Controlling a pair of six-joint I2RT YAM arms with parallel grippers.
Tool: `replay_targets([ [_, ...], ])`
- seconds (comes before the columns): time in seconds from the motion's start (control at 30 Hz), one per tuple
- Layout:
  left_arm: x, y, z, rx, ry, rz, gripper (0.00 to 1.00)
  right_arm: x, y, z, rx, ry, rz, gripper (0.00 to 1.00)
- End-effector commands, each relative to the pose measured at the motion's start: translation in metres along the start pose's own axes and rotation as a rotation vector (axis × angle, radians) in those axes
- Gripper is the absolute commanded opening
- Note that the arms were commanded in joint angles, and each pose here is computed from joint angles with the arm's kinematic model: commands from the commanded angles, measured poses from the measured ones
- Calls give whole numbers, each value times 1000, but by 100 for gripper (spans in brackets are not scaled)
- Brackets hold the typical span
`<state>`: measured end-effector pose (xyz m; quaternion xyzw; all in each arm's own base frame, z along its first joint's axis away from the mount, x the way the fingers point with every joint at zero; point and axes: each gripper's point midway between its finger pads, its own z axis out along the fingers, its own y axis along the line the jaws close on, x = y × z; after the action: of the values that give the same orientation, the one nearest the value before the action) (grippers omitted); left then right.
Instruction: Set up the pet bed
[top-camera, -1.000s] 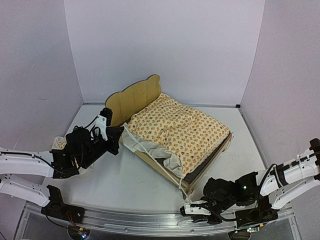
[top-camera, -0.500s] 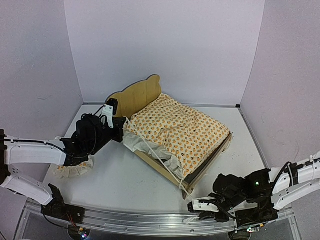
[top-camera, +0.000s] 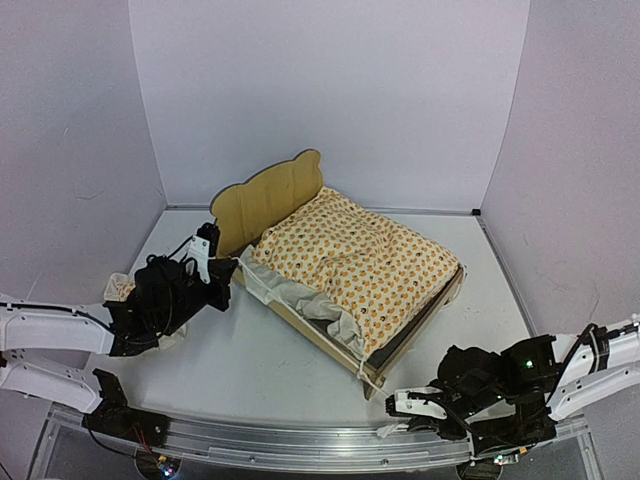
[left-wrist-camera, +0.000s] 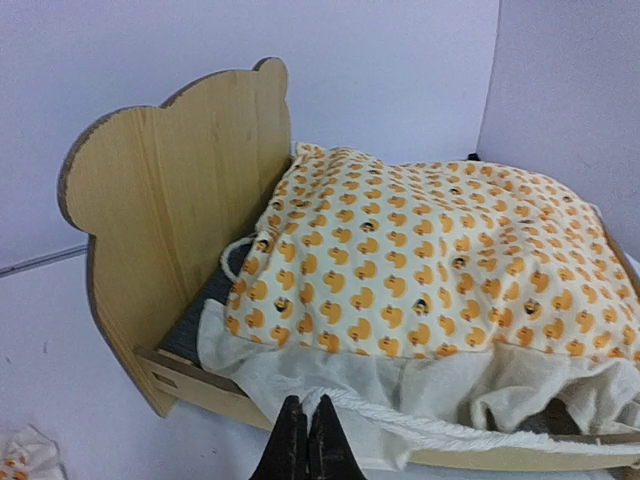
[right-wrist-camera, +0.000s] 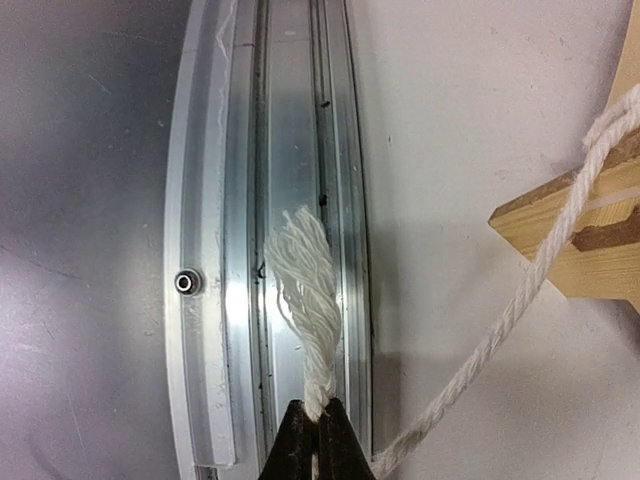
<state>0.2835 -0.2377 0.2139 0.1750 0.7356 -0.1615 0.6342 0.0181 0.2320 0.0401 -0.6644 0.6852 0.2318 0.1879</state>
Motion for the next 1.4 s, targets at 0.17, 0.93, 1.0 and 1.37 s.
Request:
replay_targets([
  [0.17,105,-42,-33,90,237,-252,0,-53,-29,4,98,133,49,5],
  [0.93,11,-59,-40,197,249,-301,93,-1,-186,-145,635,100,1456,98],
  [1.0,19,-55,-36,176,297,-330,93,7,-204,-145,698,109,1551,98],
  [1.37,68,-1,-50,-105,413,-283,93,28,-249,-113,822,161,1719,89],
])
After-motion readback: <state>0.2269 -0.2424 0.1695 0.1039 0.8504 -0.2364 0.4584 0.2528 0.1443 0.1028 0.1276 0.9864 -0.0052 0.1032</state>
